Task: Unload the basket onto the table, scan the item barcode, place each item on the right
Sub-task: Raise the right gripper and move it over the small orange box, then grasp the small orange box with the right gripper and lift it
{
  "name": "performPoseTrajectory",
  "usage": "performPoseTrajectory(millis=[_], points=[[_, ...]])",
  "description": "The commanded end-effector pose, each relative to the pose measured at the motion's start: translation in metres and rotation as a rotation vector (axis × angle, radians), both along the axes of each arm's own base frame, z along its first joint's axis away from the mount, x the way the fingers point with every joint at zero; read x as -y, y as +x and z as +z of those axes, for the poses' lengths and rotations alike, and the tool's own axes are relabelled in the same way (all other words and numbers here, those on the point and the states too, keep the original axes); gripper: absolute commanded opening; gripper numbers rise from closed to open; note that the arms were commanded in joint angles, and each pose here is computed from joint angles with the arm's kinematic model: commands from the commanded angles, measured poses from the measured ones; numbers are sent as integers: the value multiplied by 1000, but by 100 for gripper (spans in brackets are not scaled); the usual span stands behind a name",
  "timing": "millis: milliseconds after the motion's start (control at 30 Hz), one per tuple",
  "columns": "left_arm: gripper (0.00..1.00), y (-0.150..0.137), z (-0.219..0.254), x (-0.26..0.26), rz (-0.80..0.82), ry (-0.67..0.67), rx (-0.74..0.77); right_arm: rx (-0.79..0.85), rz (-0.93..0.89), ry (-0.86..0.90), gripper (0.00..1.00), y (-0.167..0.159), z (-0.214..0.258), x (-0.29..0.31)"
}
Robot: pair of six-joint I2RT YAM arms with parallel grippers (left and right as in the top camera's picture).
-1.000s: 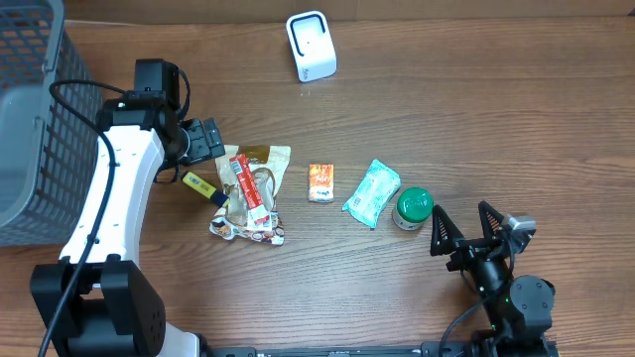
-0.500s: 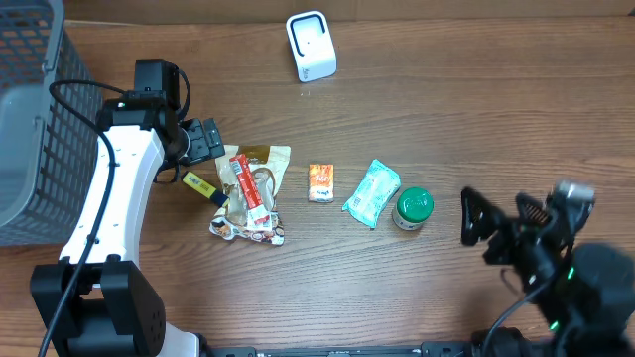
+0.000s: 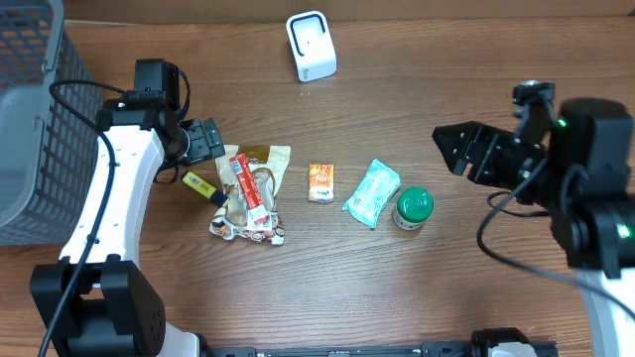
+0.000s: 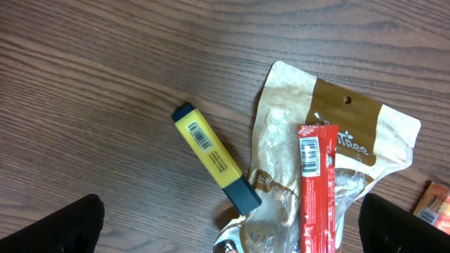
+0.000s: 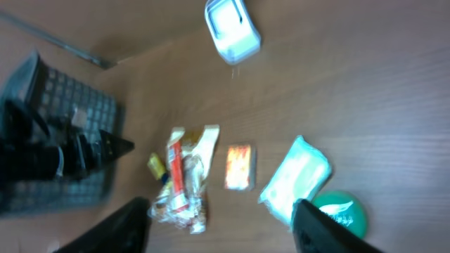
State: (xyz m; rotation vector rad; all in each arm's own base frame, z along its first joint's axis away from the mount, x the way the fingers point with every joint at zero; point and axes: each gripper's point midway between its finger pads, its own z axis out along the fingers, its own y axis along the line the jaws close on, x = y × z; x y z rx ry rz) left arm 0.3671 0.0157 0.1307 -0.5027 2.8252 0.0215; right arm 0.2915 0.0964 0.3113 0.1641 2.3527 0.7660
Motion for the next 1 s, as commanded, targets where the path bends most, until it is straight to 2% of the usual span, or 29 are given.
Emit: performPoseTrajectory(millis=[0, 267, 600, 967], points=[[100, 2, 8, -2, -17, 11, 23, -94, 85, 52, 55, 3, -14, -23], [100, 2, 8, -2, -17, 11, 23, -324, 214, -86, 55, 20, -100, -79], [100, 2, 8, -2, -17, 11, 23, -458, 351, -229, 55, 35, -209, -147], [100, 2, 8, -2, -17, 11, 23, -455, 323, -332, 55, 54, -261, -152]])
